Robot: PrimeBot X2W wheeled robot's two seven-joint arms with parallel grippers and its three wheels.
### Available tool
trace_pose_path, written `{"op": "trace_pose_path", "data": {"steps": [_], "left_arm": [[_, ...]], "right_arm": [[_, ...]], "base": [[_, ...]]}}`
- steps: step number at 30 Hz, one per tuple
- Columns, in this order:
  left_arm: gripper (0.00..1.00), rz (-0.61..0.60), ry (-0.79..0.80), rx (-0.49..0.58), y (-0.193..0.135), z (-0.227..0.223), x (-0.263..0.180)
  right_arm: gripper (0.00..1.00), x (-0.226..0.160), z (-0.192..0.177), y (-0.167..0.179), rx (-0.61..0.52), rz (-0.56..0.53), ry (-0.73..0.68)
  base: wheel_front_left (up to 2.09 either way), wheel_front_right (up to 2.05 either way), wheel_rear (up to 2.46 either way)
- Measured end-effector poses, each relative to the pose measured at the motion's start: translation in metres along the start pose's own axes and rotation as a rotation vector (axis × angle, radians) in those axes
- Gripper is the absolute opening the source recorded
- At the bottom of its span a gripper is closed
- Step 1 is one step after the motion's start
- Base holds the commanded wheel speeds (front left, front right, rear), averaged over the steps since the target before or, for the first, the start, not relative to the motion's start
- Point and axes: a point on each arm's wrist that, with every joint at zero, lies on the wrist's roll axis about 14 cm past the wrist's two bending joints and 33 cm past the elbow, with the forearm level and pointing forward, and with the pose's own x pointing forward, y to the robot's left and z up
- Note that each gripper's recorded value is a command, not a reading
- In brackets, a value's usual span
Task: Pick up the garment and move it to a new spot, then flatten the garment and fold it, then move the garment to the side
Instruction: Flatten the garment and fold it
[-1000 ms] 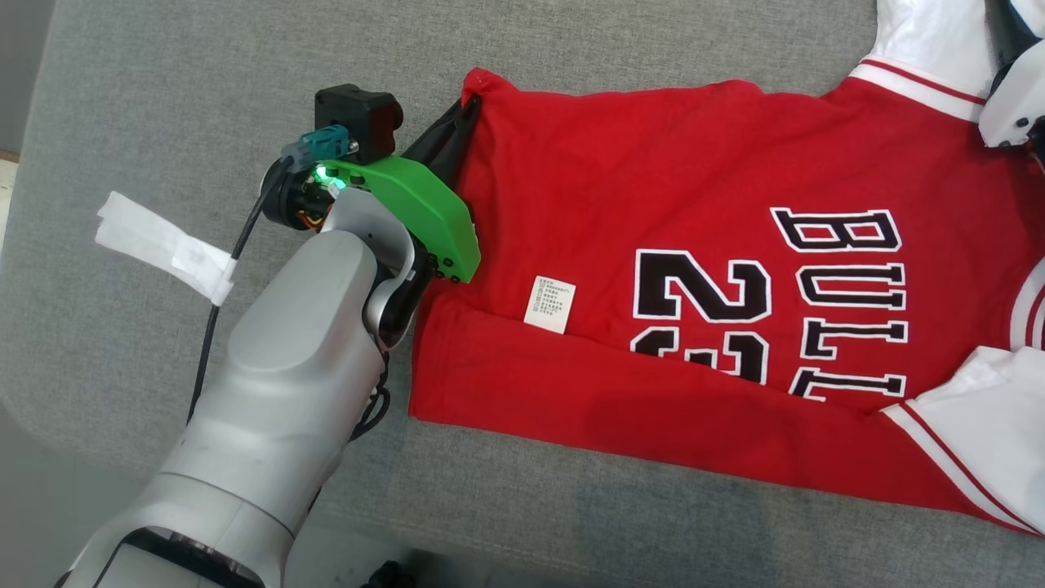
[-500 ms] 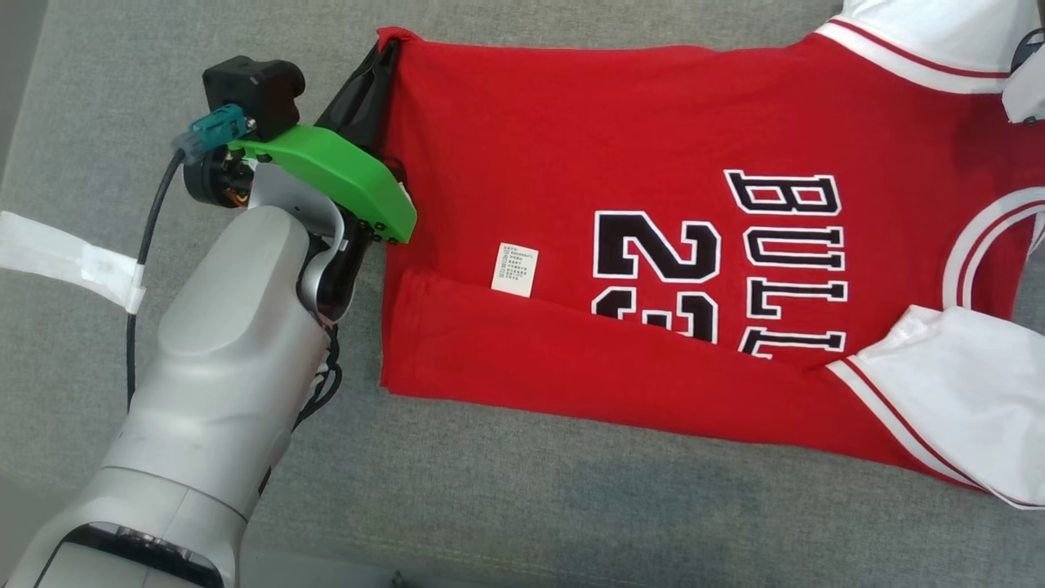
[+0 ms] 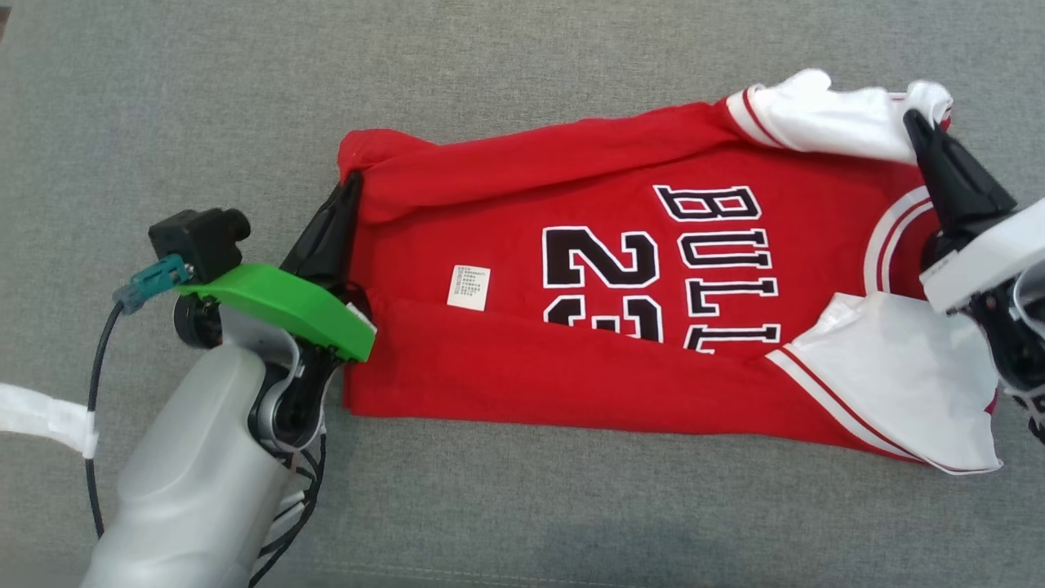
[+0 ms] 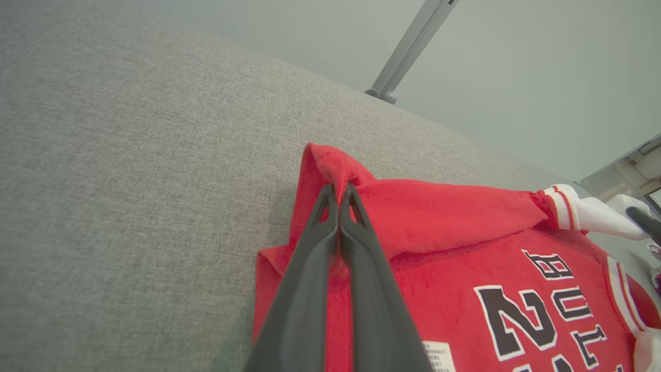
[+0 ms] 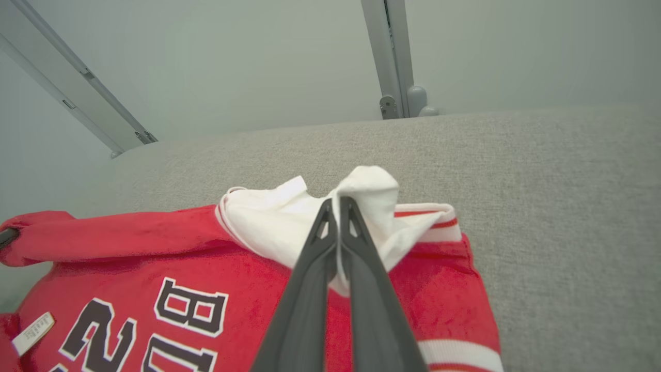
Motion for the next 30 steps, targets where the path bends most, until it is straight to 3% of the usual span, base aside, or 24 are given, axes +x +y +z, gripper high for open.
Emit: {"op": "trace_pose_path", "data": {"steps": [6, 10, 13, 14, 15, 16, 17, 19, 23, 30], "left_arm": [[0.0, 0.04, -0.003, -0.062, 0.008, -0.006, -0.018], [0.0, 0.066, 0.035, -0.085, 0.011, -0.02, -0.029], [0.0, 0.091, 0.068, -0.095, 0.015, -0.033, -0.036], [0.05, 0.103, 0.074, -0.096, 0.016, -0.036, -0.037], [0.49, 0.113, 0.078, -0.09, 0.017, -0.039, -0.039], [1.0, 0.118, 0.079, -0.077, 0.018, -0.04, -0.04], [1.0, 0.124, 0.071, -0.068, 0.018, -0.04, -0.042], [1.0, 0.132, 0.065, -0.044, 0.019, -0.04, -0.043], [1.0, 0.168, 0.024, 0.118, 0.023, -0.032, -0.052], [1.0, 0.188, -0.189, 0.206, 0.001, 0.021, -0.064]], "right_arm": [[0.0, -0.042, -0.007, 0.0, 0.127, -0.056, -0.051], [0.0, -0.073, -0.031, 0.006, 0.193, -0.1, -0.033], [0.0, -0.088, -0.045, 0.008, 0.204, -0.127, -0.014], [0.0, -0.092, -0.05, 0.008, 0.185, -0.13, 0.0], [0.25, -0.095, -0.053, 0.009, 0.183, -0.136, 0.005], [0.59, -0.097, -0.055, 0.01, 0.181, -0.141, 0.008], [1.0, -0.098, -0.057, 0.011, 0.17, -0.142, 0.01], [1.0, -0.099, -0.056, 0.012, 0.157, -0.144, 0.007], [1.0, -0.104, -0.044, 0.01, 0.068, -0.163, -0.037], [1.0, -0.119, 0.001, 0.012, -0.1, -0.226, -0.194]], "base": [[0.0, 0.0, 0.0], [0.0, 0.0, 0.0], [0.0, 0.0, 0.0], [0.0, 0.0, 0.0], [0.0, 0.0, 0.0], [0.0, 0.0, 0.0], [0.0, 0.0, 0.0], [0.0, 0.0, 0.0], [0.0, 0.0, 0.0], [0.0, 0.0, 0.0]]}}
